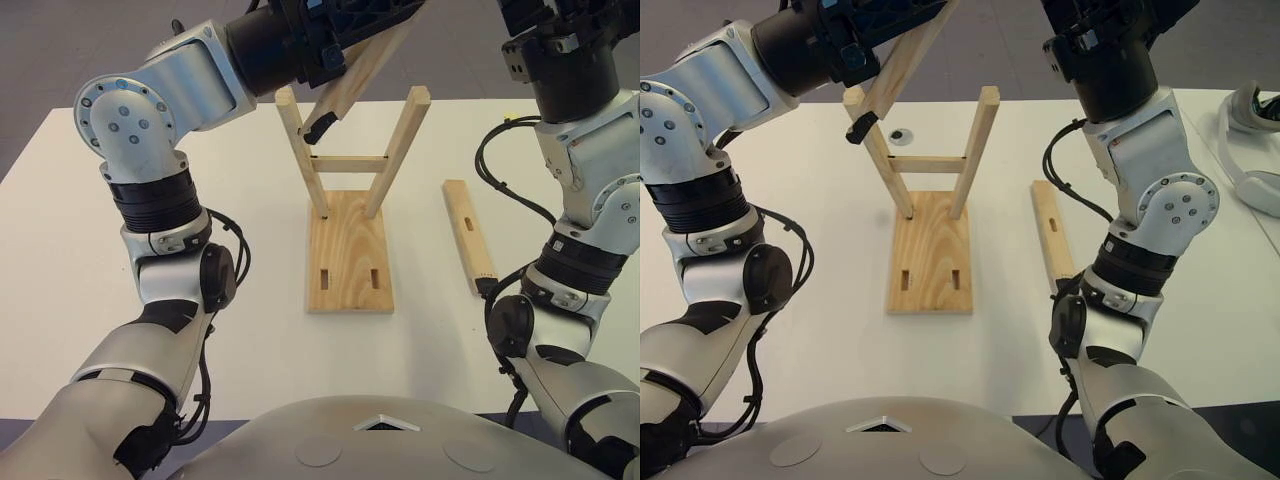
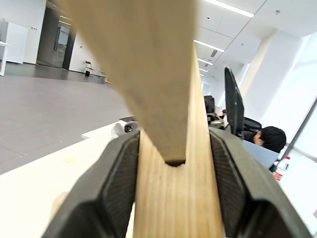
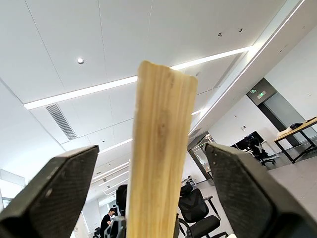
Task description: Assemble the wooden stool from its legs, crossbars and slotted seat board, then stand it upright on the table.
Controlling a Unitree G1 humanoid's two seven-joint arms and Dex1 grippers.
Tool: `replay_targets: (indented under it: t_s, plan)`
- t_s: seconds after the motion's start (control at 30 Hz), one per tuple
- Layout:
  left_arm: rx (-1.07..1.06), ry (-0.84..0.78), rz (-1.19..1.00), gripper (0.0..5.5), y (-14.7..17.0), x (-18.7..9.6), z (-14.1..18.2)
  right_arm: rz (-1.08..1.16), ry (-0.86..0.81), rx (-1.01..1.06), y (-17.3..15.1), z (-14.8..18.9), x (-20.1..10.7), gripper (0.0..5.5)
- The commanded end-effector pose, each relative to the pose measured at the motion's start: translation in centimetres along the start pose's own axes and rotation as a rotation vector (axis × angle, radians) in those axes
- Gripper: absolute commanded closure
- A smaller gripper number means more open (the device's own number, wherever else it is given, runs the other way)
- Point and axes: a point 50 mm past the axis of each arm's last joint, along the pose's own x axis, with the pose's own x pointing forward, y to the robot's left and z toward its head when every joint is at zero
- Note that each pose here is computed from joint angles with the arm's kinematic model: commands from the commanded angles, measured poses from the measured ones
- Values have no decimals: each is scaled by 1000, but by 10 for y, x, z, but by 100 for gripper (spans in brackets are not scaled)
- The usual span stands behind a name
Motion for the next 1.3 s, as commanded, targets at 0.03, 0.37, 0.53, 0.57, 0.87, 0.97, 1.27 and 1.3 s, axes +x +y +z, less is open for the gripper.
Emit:
replay_targets:
  t_s: [0.03, 0.37, 0.53, 0.57, 0.87, 0.97, 1.27, 1.3]
  plan:
    - [-45, 30, -38, 346, -4, 0, -8, 10, 18, 5, 2, -1, 3, 151]
    - [-91, 51, -54, 346, -6, -1, -16, 17, 5, 58, 0, -6, 6, 275]
    - [-88, 56, -48, 346, -10, -2, -16, 10, 10, 59, 0, -10, 5, 338]
    - [-87, 55, -45, 346, -10, -2, -16, 9, 10, 59, 0, -11, 5, 338]
    - [-84, 55, -23, 346, -11, -3, -17, -10, -62, 24, -5, -6, 9, 338]
    - [-89, 76, -25, 346, -11, -3, -20, -8, -67, 21, -5, -7, 11, 338]
    - [-85, 92, -15, 346, -13, -6, -23, -18, -112, 4, -7, -3, 14, 338]
    - [-81, 91, -11, 346, -12, -6, -22, -17, -119, 1, -7, -2, 15, 338]
